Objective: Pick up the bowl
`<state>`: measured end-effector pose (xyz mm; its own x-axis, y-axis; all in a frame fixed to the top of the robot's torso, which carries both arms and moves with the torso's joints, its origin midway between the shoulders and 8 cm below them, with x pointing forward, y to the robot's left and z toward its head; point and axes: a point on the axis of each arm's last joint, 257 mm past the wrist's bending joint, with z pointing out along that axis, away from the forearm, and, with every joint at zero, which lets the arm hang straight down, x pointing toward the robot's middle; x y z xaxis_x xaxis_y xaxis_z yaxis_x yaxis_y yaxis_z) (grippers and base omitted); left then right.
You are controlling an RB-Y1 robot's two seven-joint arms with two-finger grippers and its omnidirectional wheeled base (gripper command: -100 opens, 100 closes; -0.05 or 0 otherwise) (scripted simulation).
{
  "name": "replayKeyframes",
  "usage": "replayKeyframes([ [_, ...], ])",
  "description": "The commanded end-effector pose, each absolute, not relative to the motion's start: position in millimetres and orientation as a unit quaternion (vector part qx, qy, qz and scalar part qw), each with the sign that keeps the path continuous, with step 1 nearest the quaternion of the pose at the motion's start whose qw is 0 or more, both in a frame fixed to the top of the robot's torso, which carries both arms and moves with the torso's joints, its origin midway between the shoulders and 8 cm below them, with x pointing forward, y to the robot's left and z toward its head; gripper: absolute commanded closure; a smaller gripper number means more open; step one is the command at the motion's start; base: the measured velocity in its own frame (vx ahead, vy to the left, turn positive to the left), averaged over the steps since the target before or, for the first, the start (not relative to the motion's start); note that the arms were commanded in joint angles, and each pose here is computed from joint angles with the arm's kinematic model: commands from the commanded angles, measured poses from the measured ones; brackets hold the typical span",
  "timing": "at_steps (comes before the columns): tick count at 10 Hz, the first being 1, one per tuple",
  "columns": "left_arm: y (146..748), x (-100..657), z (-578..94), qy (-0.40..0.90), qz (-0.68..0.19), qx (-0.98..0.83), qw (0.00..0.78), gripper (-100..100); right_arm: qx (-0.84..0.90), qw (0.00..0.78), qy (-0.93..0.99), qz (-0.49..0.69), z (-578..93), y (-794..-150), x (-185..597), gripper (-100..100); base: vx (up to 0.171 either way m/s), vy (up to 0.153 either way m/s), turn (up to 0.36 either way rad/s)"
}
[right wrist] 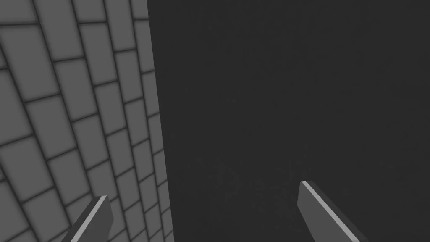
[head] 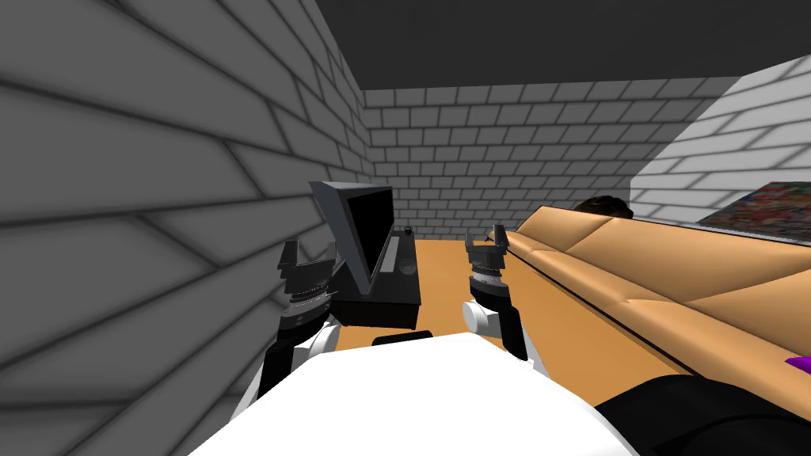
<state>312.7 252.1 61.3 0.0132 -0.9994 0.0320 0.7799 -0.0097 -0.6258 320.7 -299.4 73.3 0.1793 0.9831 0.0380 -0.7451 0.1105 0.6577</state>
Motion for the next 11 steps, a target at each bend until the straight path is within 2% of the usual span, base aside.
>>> replayKeyframes([
  [1,252.1,312.7,61.3,0.222,-0.666,-0.247,0.668,0,0.273,0.711,0.23,0.606,70.1,-292.1,324.2,-100,-0.021,0.007,0.016],
  [5,252.1,312.7,61.3,0.222,-0.666,-0.247,0.668,0,0.259,0.689,0.307,0.603,41.9,-264.4,342.2,-100,-0.068,0.046,0.051],
  [11,252.1,312.7,61.3,0.222,-0.666,-0.247,0.668,0,0.265,0.641,0.448,0.564,-50.4,-229.4,372.6,-100,-0.093,0.072,0.119],
])
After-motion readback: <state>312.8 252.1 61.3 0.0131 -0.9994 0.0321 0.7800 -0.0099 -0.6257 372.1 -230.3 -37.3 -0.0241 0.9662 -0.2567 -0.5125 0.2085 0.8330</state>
